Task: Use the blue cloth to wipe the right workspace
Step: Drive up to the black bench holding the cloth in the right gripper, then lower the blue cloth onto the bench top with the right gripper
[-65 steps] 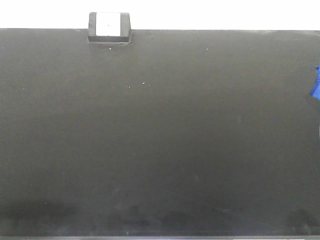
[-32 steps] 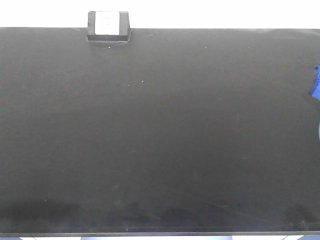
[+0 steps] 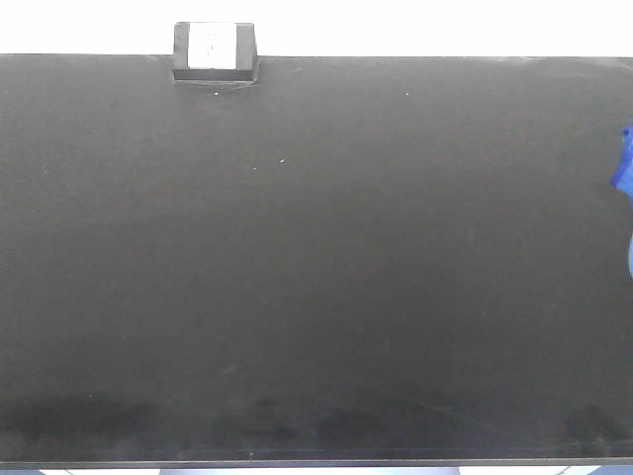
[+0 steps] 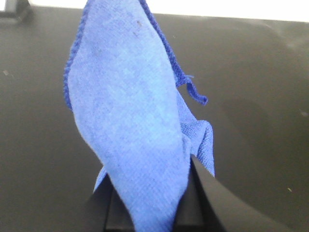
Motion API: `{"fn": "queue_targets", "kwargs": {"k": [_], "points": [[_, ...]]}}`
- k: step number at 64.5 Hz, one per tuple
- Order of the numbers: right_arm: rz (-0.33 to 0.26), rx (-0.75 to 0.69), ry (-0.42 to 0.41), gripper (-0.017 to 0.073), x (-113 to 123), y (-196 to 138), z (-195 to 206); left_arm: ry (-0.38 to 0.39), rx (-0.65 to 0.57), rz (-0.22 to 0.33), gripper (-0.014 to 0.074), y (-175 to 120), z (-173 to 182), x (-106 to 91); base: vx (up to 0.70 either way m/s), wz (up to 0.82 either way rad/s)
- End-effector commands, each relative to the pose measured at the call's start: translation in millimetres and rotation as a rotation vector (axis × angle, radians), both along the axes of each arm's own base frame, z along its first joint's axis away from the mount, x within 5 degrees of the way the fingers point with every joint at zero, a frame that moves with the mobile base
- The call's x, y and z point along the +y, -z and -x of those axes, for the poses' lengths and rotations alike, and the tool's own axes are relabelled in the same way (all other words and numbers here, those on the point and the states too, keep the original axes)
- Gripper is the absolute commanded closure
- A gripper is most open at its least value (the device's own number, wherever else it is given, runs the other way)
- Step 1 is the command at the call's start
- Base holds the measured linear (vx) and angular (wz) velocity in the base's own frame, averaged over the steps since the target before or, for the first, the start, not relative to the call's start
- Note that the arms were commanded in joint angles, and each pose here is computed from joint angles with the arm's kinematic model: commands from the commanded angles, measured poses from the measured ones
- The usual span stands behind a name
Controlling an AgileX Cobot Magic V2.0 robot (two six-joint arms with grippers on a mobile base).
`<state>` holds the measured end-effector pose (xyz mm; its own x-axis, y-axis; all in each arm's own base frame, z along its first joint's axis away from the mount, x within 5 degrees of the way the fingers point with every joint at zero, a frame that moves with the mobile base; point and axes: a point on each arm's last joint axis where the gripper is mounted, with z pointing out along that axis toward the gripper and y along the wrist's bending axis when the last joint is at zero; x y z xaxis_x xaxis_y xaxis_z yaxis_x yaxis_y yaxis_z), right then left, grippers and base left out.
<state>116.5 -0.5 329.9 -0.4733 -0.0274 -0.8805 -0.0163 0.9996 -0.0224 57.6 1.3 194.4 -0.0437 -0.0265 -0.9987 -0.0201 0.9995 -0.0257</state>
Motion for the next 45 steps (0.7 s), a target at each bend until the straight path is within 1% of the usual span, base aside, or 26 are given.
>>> {"fn": "queue_targets", "kwargs": {"k": [1,5,11,12,15,18,19,23,27,34,45], "points": [[0.006,-0.162,0.001,0.0557,-1,-20,-9,0.006,-0.037,0.007,0.0071,4,-2,-0.5,0.00,0.00],[0.005,-0.132,-0.004,0.0557,0,-16,-17,0.006,-0.037,0.007,0.0071,4,-2,-0.5,0.00,0.00],[-0.044,-0.045,-0.018,0.0557,2,-7,-30,0.006,-0.037,0.007,0.0071,4,-2,-0.5,0.00,0.00],[-0.058,-0.028,-0.024,0.0557,3,-5,-33,0.006,-0.037,0.007,0.0071,4,-2,-0.5,0.00,0.00],[-0.075,0.021,-0.044,0.0557,5,1,-42,0.006,-0.037,0.007,0.0071,4,-2,-0.5,0.00,0.00],[-0.066,0.058,-0.076,0.0557,7,6,-52,0.006,-0.037,0.007,0.0071,4,-2,-0.5,0.00,0.00],[-0.073,0.070,-0.081,0.0557,8,7,-56,0.006,-0.037,0.007,0.0071,4,-2,-0.5,0.00,0.00],[-0.056,0.106,-0.120,0.0557,10,14,-70,0.006,-0.037,0.007,0.0071,4,-2,-0.5,0.00,0.00],[-0.070,0.150,-0.139,0.0557,11,26,-85,0.006,-0.037,0.007,0.0071,4,-2,-0.5,0.00,0.00],[-0.070,0.245,-0.180,0.0557,14,49,-105,0.006,-0.037,0.007,0.0071,4,-2,-0.5,0.00,0.00],[-0.084,0.410,-0.201,0.0557,14,88,-128,0.006,-0.037,0.007,0.0071,4,-2,-0.5,0.00,0.00]]}}
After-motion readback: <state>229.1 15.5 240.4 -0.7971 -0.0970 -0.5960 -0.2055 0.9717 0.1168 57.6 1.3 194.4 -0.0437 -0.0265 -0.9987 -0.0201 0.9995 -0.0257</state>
